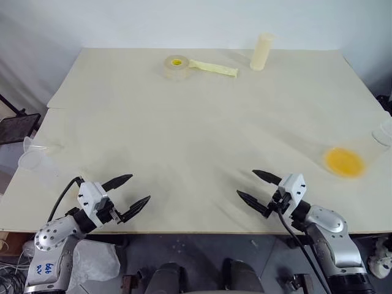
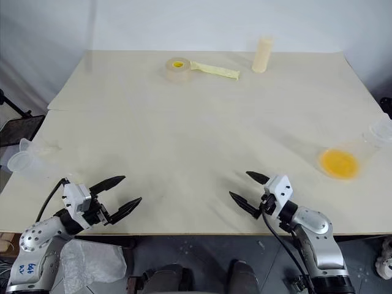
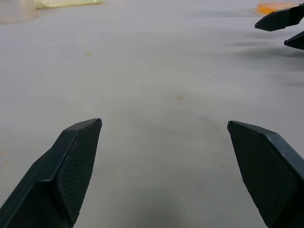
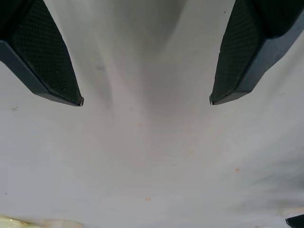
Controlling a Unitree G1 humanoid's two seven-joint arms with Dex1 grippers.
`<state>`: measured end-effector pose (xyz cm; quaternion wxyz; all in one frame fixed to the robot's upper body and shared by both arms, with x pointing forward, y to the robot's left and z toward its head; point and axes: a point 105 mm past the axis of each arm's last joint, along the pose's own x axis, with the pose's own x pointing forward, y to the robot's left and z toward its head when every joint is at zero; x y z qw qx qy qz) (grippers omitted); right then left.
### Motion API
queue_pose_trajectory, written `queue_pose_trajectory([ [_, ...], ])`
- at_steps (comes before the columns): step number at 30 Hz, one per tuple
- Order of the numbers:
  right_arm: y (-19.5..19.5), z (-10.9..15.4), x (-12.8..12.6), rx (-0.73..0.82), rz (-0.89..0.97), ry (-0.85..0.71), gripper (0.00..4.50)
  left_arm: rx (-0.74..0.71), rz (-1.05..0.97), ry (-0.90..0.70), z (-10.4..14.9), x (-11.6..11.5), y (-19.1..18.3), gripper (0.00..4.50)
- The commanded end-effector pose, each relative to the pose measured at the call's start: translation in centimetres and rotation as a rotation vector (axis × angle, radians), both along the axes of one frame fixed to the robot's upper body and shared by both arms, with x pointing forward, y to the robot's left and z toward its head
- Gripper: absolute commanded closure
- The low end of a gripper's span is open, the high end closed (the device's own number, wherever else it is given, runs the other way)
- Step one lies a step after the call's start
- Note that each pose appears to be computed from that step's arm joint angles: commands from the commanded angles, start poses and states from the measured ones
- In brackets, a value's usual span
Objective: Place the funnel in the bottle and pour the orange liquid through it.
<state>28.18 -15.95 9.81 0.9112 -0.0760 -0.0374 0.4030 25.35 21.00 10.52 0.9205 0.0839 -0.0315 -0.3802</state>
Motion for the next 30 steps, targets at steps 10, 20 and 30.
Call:
queue_pose_trajectory([
  [10, 0.4, 0.4, 0.3, 0.011, 0.014, -0.041, 0.04, -0.122, 0.157, 0.056, 1.1, 0.6, 0.8, 0.00],
  [20, 1.9, 0.4, 2.2, 0.015, 0.132, -0.037, 0.04, -0.142, 0.314, -0.080, 3.4, -1.4, 2.7, 0.00],
  [30, 4.0, 1.5, 5.6, 0.014, 0.279, -0.047, 0.04, -0.163, 0.758, -0.099, 4.4, -10.1, 8.8, 0.00],
])
